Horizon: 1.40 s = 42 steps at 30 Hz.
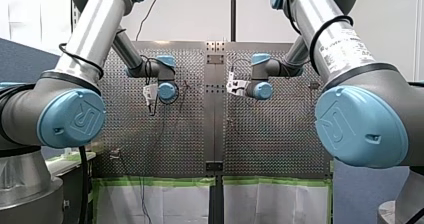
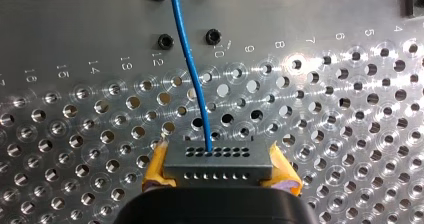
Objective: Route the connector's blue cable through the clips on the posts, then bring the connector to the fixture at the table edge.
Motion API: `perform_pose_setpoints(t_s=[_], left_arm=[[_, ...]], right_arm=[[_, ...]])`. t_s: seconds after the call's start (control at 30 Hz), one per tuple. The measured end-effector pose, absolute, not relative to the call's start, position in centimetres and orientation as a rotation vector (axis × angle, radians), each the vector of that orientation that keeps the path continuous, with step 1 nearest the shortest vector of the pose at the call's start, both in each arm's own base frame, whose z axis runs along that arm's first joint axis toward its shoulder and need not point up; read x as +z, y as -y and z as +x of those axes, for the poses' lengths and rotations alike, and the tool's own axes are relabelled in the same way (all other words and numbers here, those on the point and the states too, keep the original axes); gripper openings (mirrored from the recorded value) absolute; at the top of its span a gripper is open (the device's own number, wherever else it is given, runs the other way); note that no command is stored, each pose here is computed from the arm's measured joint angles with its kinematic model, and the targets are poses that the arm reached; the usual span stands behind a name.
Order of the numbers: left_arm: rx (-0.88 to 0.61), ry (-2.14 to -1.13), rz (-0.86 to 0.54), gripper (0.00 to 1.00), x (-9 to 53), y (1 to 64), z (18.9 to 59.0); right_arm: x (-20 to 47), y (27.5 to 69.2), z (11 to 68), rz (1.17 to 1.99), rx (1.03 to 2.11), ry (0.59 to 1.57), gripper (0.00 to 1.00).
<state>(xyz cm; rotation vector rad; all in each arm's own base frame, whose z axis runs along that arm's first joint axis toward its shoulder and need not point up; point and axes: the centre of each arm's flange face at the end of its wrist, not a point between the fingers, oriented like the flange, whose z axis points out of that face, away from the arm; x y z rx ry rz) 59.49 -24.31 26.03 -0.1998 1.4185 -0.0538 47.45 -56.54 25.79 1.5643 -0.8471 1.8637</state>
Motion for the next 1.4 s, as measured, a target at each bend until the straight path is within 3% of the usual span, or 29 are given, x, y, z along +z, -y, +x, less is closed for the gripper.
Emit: perform_pose_setpoints(t_s=[1.0, 1.03, 1.07, 1.1, 1.13, 1.2, 1.23, 1.27, 1.4], left_arm=[[-0.117, -1.436, -0.158, 0.0, 25.9, 23.9, 59.9], [-0.121, -1.443, -0.153, 0.04, 25.9, 23.9, 59.9], [-0.123, -1.449, -0.147, 0.32, 25.8, 23.9, 59.8], [-0.123, -1.457, -0.143, 0.32, 25.7, 23.9, 59.8], [-0.119, -1.468, -0.14, 0.48, 25.6, 23.8, 59.7], [-0.106, -1.486, -0.142, 0.48, 25.3, 23.6, 59.5], [-0.099, -1.494, -0.146, 0.89, 25.2, 23.5, 59.5], [-0.092, -1.501, -0.15, 1.0, 25.1, 23.4, 59.4], [-0.061, -1.524, -0.169, 1.0, 24.8, 23.2, 59.0]], right_arm=[[26.0, 57.4, 48.6, 1.6, 1.863, 0.837, 0.0], [26.0, 57.4, 48.6, 1.601, 1.863, 0.837, 0.0], [26.0, 57.4, 48.6, 1.601, 1.862, 0.837, 0.0], [26.0, 57.4, 48.6, 1.602, 1.861, 0.837, 0.0], [25.9, 57.4, 48.6, 1.603, 1.861, 0.838, 0.0], [25.9, 57.4, 48.6, 1.605, 1.859, 0.839, 0.0], [25.9, 57.3, 48.6, 1.606, 1.858, 0.839, 0.0], [25.9, 57.3, 48.6, 1.608, 1.857, 0.84, 0.0], [25.8, 57.2, 48.6, 1.614, 1.853, 0.843, 0.0]])
